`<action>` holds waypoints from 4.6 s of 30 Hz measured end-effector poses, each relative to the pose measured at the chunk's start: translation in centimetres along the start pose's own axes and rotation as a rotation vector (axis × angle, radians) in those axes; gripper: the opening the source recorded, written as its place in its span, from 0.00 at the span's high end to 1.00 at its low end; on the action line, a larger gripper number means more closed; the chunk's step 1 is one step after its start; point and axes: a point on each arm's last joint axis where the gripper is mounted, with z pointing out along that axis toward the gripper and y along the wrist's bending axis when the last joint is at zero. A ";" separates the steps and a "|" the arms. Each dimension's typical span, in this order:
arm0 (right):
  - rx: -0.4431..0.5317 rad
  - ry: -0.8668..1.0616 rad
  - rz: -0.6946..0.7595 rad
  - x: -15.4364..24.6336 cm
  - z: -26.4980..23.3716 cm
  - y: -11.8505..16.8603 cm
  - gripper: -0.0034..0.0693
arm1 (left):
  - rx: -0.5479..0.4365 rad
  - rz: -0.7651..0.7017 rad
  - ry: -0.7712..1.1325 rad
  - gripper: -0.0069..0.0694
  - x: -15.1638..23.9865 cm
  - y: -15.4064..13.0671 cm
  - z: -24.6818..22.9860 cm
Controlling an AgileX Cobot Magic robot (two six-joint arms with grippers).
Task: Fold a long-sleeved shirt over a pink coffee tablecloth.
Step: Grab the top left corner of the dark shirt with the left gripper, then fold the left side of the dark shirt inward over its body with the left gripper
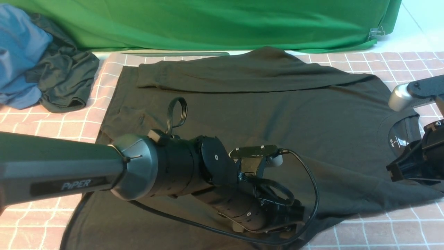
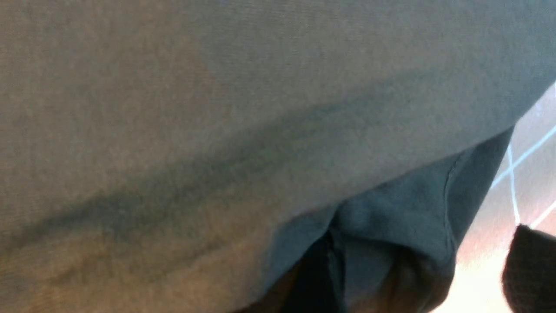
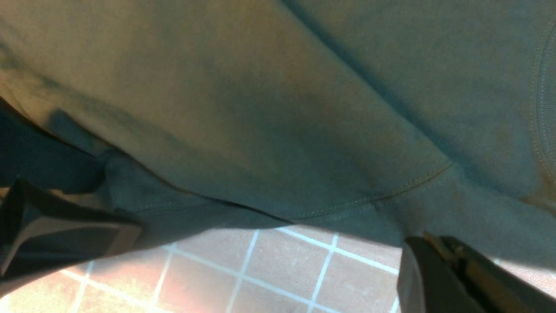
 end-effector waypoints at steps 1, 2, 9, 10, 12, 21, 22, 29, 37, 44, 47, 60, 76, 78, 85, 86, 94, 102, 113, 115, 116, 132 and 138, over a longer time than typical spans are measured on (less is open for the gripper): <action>0.001 -0.006 0.000 -0.1 0.0 0.0 0.89 | 0.000 -0.004 -0.008 0.28 -0.1 0.0 0.1; 0.001 -0.009 0.000 -0.1 0.0 0.0 0.89 | -0.002 -0.005 -0.015 0.30 -0.1 0.0 0.1; 0.003 -0.025 0.000 -0.2 0.0 0.0 0.88 | -0.001 -0.020 -0.076 0.66 -0.7 0.1 0.2; 0.004 -0.026 -0.002 -0.2 0.0 0.0 0.88 | 0.006 -0.018 -0.069 0.73 -0.6 0.0 0.2; 0.004 -0.026 -0.010 -0.2 0.0 0.0 0.87 | 0.023 -0.014 -0.041 0.83 -0.4 -0.2 0.2; -0.004 0.023 -0.038 0.2 0.0 0.0 0.86 | 0.098 0.003 0.052 0.87 0.5 -1.3 -1.1; -0.006 0.044 -0.052 0.4 0.0 0.0 0.86 | 0.105 0.004 0.060 0.87 0.6 -1.4 -1.2; -0.010 0.100 -0.084 0.9 0.0 0.0 0.82 | 0.139 0.007 0.127 0.87 1.2 -1.8 -1.5; 0.031 0.206 -0.067 0.8 2.5 -0.7 0.65 | 0.152 0.010 0.164 0.87 1.5 -1.9 -1.5; 0.037 0.207 -0.039 0.6 3.2 -0.8 0.62 | 0.164 0.003 0.204 0.85 2.0 -2.1 -1.2; 0.038 0.205 -0.035 0.6 3.2 -0.9 0.62 | 0.164 0.028 0.217 0.79 2.5 -2.6 -1.0; 0.039 0.206 -0.035 0.6 3.2 -0.9 0.62 | -0.034 -0.066 0.060 0.55 -3.4 -0.8 -9.1; 0.039 0.208 -0.035 0.7 3.2 -0.9 0.61 | -0.417 -0.499 -0.434 0.79 -18.6 20.1 -19.0; 0.039 0.208 -0.035 0.7 3.2 -0.9 0.61 | -0.438 -0.499 -0.447 0.74 -19.5 21.6 -18.4; 0.040 0.209 -0.019 0.7 3.2 -0.9 0.61 | -0.513 -0.427 -0.552 0.40 -22.3 26.4 -14.9; 0.040 0.209 -0.017 0.7 3.2 -0.9 0.61 | -0.513 -0.422 -0.560 0.37 -22.4 26.6 -14.7; 0.041 0.210 -0.009 0.7 3.2 -0.9 0.61 | -0.542 -0.353 -0.560 0.25 -22.4 29.5 -10.9; 0.041 0.210 -0.009 0.7 3.2 -0.9 0.61 | -0.560 -0.330 -0.549 0.30 -22.4 29.9 -10.5; 0.031 0.213 0.002 0.7 3.2 -0.8 0.61 | -0.563 -0.260 -0.452 0.85 -22.2 29.5 -10.6; 0.031 0.213 0.002 0.7 3.2 -0.8 0.61 | -0.560 -0.269 -0.424 0.85 -22.2 29.0 -11.2; 0.030 0.213 0.002 0.7 3.2 -0.7 0.61 | -0.559 -0.271 -0.413 0.85 -22.2 28.6 -11.7; 0.027 0.211 0.006 0.7 3.2 -0.7 0.61 | -0.480 -0.303 -0.255 0.85 -20.2 20.2 -21.3; 0.028 0.197 0.006 0.6 3.2 -0.7 0.61 | -0.451 -0.324 -0.192 0.85 -19.3 19.3 -21.9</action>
